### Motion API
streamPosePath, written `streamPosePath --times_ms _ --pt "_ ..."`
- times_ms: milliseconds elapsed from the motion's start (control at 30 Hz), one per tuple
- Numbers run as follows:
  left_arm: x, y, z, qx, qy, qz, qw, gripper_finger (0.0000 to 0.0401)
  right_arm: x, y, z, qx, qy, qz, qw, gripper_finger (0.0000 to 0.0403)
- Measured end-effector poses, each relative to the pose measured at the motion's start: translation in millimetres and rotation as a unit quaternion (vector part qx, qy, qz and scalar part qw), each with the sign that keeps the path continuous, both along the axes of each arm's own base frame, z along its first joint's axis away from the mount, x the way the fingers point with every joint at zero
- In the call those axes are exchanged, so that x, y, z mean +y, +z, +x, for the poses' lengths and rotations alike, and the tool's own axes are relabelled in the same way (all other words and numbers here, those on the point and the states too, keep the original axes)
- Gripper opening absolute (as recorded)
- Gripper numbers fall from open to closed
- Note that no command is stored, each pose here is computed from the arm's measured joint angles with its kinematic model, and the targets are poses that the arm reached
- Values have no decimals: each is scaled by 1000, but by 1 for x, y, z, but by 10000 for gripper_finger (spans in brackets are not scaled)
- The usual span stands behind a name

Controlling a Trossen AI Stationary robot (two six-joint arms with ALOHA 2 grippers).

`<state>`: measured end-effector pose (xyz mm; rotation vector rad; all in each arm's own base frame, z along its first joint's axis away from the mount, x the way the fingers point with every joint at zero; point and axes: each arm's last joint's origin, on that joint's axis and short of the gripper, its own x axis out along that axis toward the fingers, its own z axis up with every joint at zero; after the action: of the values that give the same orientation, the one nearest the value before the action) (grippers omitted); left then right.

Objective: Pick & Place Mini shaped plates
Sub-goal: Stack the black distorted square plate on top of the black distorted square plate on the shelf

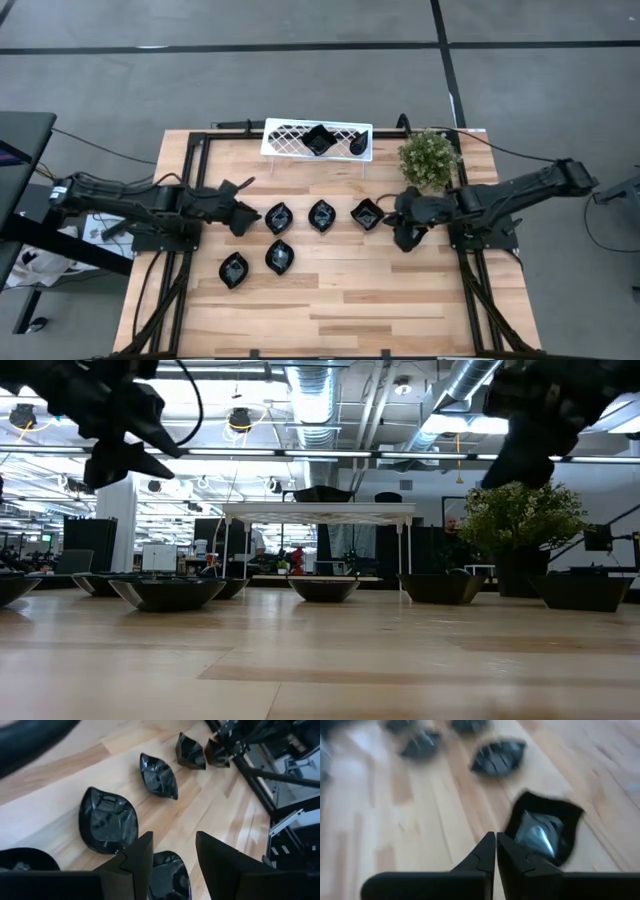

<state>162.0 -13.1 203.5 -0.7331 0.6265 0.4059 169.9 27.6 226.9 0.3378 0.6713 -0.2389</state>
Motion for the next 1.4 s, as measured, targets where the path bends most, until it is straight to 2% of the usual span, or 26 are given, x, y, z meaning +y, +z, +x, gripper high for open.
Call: streamPosePath --times_ms 167,300,433,600,800,1000,1400 --pt "6 0 -14 -31 12 15 999 150 -5 2 17 99 -29 -12 995 25" --pt "8 0 -23 -49 6 30 998 150 -15 3 33 143 -58 -13 988 38" --pt "9 6 -28 -70 -17 59 996 150 -30 0 46 176 -74 24 981 54" --pt "9 12 -34 -85 -53 110 989 150 -44 -8 51 200 -91 57 974 75" --pt "9 15 -38 -99 -55 115 987 150 -54 -9 52 200 -109 84 970 114" --pt "9 15 -37 -98 -56 117 987 150 -58 -20 55 223 -150 119 956 150" --pt "9 15 -37 -96 -63 127 985 150 -69 -48 72 255 -174 120 943 151"
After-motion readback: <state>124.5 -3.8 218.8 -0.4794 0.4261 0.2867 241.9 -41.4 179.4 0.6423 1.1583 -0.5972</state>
